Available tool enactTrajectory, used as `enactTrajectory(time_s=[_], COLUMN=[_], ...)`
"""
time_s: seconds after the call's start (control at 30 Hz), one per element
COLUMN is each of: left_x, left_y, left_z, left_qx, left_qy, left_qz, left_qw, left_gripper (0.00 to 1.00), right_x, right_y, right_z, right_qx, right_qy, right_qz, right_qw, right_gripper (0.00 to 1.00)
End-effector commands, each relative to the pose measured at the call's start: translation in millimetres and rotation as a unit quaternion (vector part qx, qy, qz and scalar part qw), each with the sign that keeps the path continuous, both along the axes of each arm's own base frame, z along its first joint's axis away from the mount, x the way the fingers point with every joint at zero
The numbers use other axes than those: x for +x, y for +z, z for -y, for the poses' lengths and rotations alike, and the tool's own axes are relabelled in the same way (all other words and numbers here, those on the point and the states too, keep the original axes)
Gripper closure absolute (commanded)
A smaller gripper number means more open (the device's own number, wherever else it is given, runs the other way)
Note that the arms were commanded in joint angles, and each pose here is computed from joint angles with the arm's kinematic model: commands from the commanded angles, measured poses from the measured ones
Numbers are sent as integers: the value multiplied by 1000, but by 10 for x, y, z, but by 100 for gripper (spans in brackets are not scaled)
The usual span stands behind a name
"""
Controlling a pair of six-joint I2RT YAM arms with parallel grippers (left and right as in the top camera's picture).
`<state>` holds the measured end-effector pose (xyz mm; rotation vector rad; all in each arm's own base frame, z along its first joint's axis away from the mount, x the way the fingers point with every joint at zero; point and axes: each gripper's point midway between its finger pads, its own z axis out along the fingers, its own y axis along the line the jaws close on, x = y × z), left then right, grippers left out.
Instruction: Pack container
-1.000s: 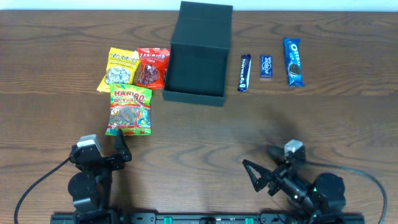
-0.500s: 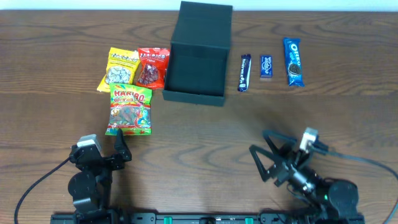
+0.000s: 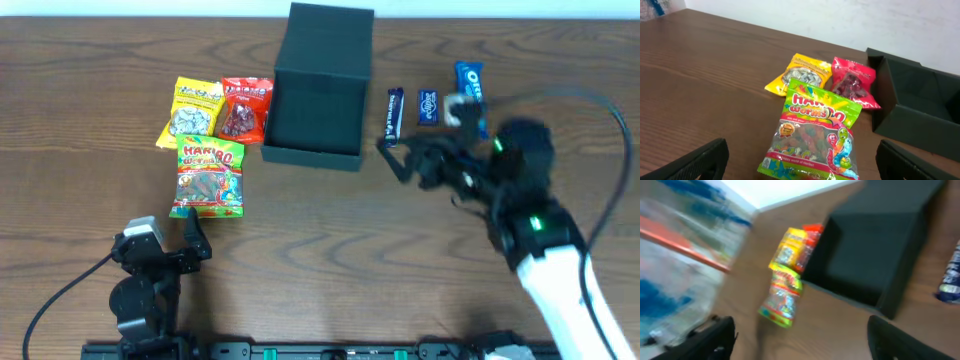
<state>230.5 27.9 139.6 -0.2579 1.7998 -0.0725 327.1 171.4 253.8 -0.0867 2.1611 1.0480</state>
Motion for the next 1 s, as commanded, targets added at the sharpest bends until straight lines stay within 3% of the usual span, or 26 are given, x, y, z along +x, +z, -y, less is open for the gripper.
enactTrajectory(time_s=[0.0, 0.17, 0.4, 0.8, 0.97], left_x=[-4, -4, -4, -4, -4], left_y=[-127, -127, -129, -127, -127], left_z=[-11, -12, -12, -12, -12], left_qx=[3, 3, 3, 3, 3], left_qy=[2, 2, 2, 2, 2], left_qz=[-15, -15, -15, -15, -15], left_qw=[1000, 1000, 1000, 1000, 1000], left_gripper=[5, 5, 5, 5, 5], right_x=[323, 872, 1145, 1089, 1056], right_y=[-67, -528, -973, -1810, -1961], right_z=[-81, -287, -469, -327, -313], right_qx=[-106, -208, -236, -317, -329], right_qy=[-3, -67, -129, -176, -171], right_qz=[36, -39, -92, -174, -189], right_qw=[994, 975, 959, 915, 909], right_gripper=[14, 14, 21, 31, 60])
